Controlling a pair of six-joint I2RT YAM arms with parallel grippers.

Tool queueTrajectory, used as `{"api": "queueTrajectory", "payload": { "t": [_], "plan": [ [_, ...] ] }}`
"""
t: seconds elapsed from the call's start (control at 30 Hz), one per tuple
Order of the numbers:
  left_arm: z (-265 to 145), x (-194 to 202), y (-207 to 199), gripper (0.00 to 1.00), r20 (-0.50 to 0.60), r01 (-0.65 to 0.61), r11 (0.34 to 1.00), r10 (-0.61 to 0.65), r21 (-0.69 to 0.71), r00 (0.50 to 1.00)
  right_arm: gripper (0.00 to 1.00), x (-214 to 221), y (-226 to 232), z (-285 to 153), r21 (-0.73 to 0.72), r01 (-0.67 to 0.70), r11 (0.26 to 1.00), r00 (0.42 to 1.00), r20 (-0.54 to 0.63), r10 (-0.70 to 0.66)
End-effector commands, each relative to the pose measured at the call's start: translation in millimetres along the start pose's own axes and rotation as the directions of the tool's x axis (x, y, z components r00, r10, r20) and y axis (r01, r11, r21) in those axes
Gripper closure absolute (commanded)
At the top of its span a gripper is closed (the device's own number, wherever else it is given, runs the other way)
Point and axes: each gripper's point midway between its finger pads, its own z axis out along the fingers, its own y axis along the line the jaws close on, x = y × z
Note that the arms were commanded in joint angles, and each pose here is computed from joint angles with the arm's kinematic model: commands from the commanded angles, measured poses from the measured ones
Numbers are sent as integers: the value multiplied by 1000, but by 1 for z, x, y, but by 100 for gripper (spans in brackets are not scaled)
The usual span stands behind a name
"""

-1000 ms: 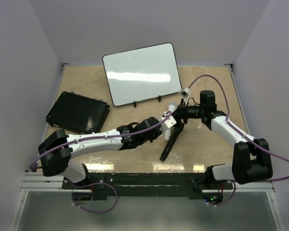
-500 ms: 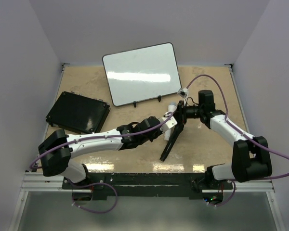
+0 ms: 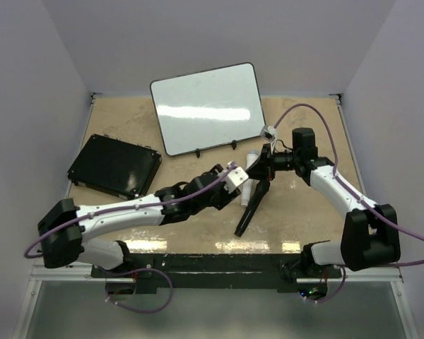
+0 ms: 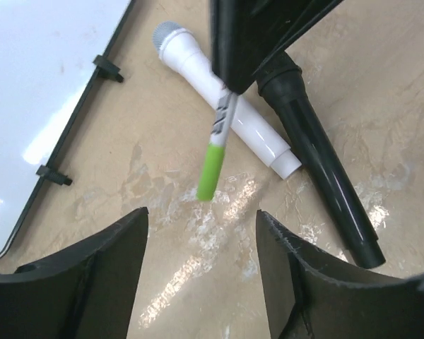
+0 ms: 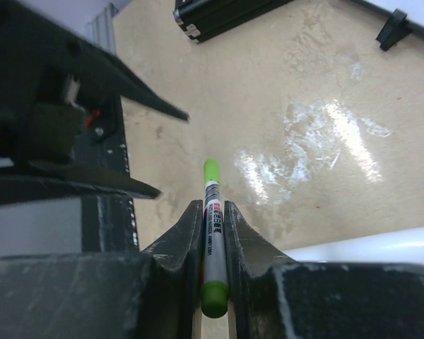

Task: Write a sentence on the whiteboard
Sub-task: Pass from the left arm to the right, then pass from the right arm to the left

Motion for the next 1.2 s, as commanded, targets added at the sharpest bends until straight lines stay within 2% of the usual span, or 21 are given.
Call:
{"api": "queueTrajectory", "payload": {
  "t": [0.0,0.07,0.17,0.23,0.4,0.53,0.7,1.03,1.17],
  "plan": [
    [-38,-27,20,30,200,228,969,-243,97,949,100,-22,8,-13,24,242,970,970,-10,-242],
    [-57,-37,26,24,287,243,957,-280,157,916,100,-19,12,-14,12,261,965,965,-18,-261],
    [-69,-31,17,23,347,174,956,-250,235,904,100,-16,16,-14,-11,288,957,957,-32,-289],
    [-74,-40,8,23,416,99,954,-215,284,884,100,-13,20,-13,-30,303,952,952,-39,-304],
    [-61,-33,-17,25,472,-120,932,-60,343,880,100,-7,28,-11,-72,340,938,938,-52,-343],
    [-33,-30,-24,30,431,-165,923,-2,348,902,100,-5,32,-9,-91,349,933,933,-59,-355],
    [-18,-45,-27,34,442,-198,915,24,352,897,100,-5,34,-9,-97,359,928,929,-63,-365],
    [6,-35,-33,52,375,-171,911,20,374,927,100,-6,38,-9,-111,363,925,927,-54,-371],
    [12,-31,-32,54,355,-161,917,22,366,935,100,-5,39,-9,-114,362,925,928,-52,-369]
  ]
}}
